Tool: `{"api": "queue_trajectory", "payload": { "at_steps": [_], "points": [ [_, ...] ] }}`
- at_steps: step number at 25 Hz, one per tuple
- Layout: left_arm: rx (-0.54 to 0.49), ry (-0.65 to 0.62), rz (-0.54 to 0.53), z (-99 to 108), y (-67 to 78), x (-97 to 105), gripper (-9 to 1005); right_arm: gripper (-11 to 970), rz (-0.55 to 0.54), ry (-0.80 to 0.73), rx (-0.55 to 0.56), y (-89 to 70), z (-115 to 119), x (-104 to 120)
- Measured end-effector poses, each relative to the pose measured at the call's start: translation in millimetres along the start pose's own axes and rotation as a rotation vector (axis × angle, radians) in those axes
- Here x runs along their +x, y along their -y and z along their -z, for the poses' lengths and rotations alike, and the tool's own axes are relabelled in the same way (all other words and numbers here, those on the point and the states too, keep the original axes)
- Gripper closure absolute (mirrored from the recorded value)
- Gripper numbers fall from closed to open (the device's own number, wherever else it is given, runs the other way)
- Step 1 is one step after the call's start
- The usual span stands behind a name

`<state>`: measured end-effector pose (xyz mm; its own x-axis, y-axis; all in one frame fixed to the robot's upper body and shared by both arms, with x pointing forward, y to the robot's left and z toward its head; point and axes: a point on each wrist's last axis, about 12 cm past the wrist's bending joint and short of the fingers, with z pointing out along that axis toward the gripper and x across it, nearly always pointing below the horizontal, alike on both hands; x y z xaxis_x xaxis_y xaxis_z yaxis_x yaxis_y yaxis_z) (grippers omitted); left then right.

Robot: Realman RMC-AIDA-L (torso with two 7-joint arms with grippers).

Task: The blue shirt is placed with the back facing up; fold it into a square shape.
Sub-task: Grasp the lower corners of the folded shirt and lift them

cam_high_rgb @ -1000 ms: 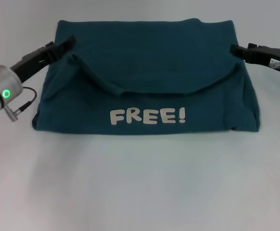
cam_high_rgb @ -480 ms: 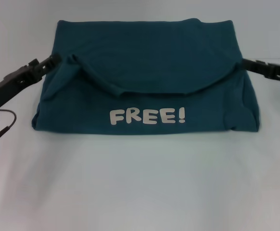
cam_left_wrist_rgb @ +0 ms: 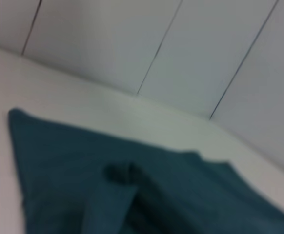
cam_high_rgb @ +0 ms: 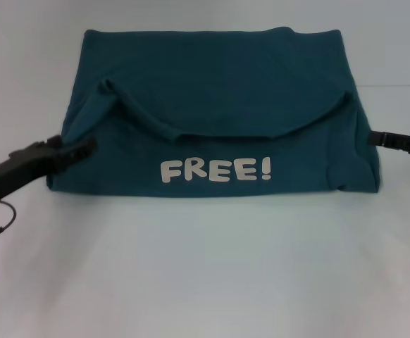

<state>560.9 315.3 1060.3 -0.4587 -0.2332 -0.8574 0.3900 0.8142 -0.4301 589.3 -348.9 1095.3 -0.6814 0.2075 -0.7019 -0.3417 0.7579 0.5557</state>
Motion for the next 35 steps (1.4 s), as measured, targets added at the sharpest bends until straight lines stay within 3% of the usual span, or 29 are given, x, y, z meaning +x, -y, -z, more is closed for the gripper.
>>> {"api": "queue_trajectory", "payload": {
  "at_steps": [15, 28, 35],
  "points": [
    [-0.140, -0.110, -0.112, 10.8, -16.1, 25.8, 89, 214, -0.011, -0.004, 0.000, -1.7, -4.9, 5.0],
    [-0.147, -0.137, -0.133, 3.8, -14.6, 29.0, 90, 74, 0.004, -0.002, -0.003, -2.9, -5.4, 4.0],
    [-0.139, -0.161, -0.163, -4.7, -10.7, 28.3, 90, 51, 0.005, 0.003, 0.001, -2.7, -5.8, 3.2]
  ]
}}
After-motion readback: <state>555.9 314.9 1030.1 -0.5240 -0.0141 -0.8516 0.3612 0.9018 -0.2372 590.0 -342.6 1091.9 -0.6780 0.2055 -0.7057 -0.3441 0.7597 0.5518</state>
